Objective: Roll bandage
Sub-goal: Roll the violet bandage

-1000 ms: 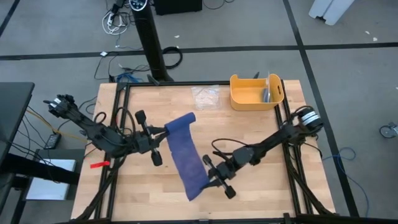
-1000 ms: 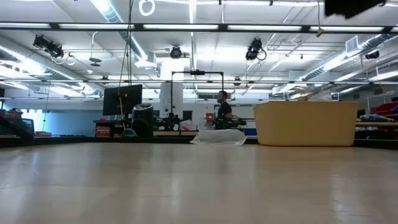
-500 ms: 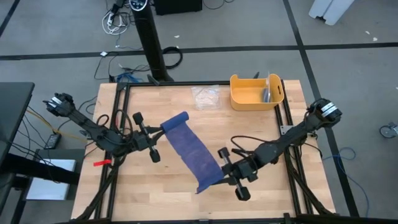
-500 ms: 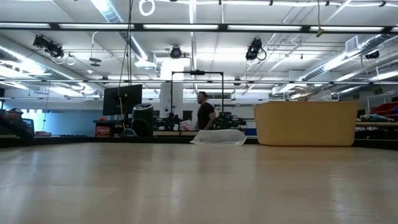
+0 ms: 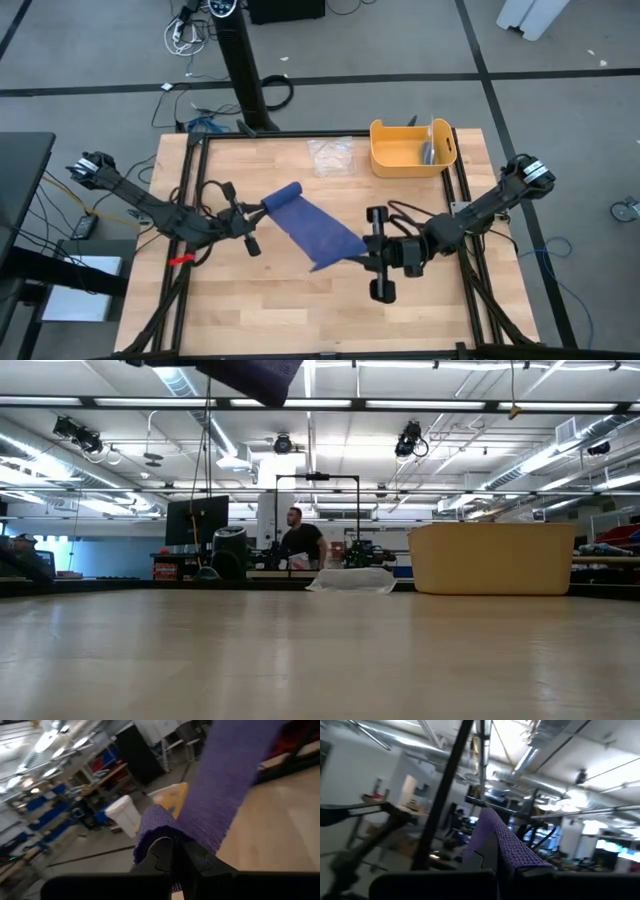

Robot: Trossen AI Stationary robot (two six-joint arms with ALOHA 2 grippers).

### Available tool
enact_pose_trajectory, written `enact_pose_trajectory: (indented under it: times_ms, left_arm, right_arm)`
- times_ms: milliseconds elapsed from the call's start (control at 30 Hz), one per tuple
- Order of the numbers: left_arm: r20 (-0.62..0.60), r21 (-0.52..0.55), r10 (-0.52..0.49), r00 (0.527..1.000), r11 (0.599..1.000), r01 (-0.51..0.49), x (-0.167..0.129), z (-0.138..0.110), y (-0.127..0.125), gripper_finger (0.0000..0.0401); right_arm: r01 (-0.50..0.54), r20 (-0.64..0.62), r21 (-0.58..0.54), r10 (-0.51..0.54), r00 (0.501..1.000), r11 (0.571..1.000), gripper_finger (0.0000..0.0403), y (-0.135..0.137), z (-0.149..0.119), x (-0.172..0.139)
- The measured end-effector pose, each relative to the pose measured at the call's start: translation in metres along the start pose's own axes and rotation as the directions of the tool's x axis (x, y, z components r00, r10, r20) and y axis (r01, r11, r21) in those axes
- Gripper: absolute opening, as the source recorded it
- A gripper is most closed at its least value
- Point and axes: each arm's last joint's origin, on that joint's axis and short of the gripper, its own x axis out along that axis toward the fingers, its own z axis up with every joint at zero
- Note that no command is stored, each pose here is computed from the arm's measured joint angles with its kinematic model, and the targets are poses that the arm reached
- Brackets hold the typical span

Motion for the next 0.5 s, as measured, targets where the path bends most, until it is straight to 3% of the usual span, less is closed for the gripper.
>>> enact_pose_trajectory:
  times_ms: [300, 500]
  left_arm:
    - [0.064, -0.009, -0.148, 0.987, 0.989, 0.149, -0.004, 0.000, -0.008, 0.0015]
    - [0.088, -0.013, -0.171, 0.981, 0.985, 0.173, -0.008, 0.003, -0.011, 0.0015]
  right_arm:
    - [0.082, -0.020, -0.135, -0.085, 0.996, 0.987, 0.0000, -0.034, 0.034, 0.033]
    - [0.153, -0.052, -0.190, -0.165, 0.985, 0.970, 0.0000, -0.073, 0.048, 0.051]
